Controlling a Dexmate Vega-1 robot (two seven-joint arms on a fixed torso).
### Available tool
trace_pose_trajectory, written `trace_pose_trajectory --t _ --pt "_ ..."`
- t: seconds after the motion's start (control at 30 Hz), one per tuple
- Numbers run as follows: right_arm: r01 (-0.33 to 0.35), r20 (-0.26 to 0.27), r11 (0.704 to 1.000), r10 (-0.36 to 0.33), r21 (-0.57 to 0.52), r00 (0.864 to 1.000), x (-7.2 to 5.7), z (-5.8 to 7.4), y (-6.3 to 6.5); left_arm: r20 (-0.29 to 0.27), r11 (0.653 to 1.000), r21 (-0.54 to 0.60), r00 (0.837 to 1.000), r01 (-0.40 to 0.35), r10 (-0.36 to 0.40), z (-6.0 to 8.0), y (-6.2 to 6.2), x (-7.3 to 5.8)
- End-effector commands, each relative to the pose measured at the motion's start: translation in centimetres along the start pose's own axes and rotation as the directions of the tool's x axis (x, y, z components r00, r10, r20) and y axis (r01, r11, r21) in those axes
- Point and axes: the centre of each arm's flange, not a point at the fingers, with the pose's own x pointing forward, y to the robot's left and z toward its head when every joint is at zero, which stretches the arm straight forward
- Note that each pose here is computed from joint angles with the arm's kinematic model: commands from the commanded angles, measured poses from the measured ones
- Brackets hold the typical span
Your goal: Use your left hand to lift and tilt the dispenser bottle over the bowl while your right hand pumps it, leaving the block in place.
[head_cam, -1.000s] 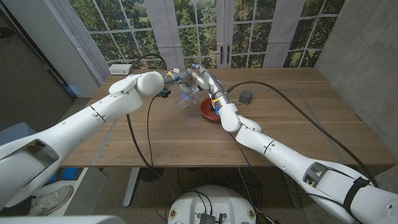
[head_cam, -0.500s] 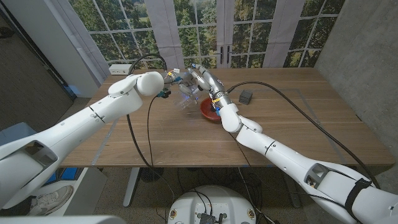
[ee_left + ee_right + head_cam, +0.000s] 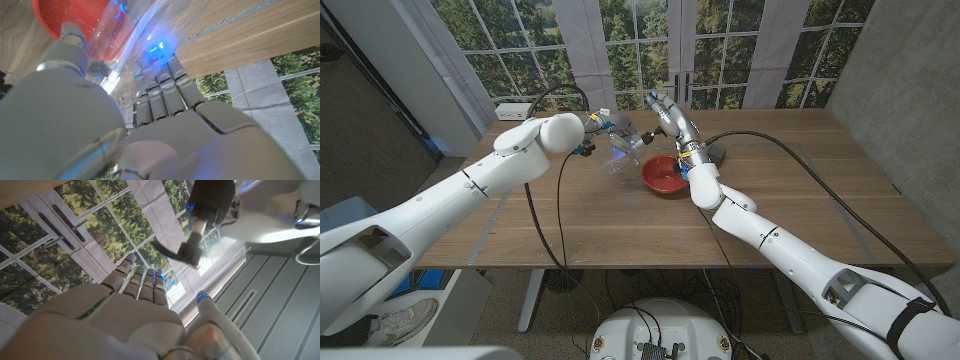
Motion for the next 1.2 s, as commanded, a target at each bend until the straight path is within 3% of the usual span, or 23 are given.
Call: trace_pose_trajectory --t 0.03,0.5,0.63,1.2 --pt "0.142 -0.016 0.989 -0.141 0.046 0.99 -0.4 -1.1 -3.6 -0.008 1.0 0.003 1.0 0.003 -0.003 0.0 0.0 0.0" --pt "0.096 -0.023 0.991 -0.094 0.092 0.995 -0.6 -1.5 -3.2 0.001 1.0 0.001 1.0 -0.025 0.025 0.2 0.1 0.1" --pt "0.065 -0.016 0.99 -0.064 0.126 0.998 -0.7 -1.4 -2.7 0.002 1.0 -0.002 1.0 -0.029 0.029 0.2 0.2 0.1" --pt "-0.041 0.021 0.995 0.039 0.087 0.999 -0.8 -0.3 0.5 -0.001 1.0 -0.011 1.0 -0.005 0.005 0.3 0.1 0.5"
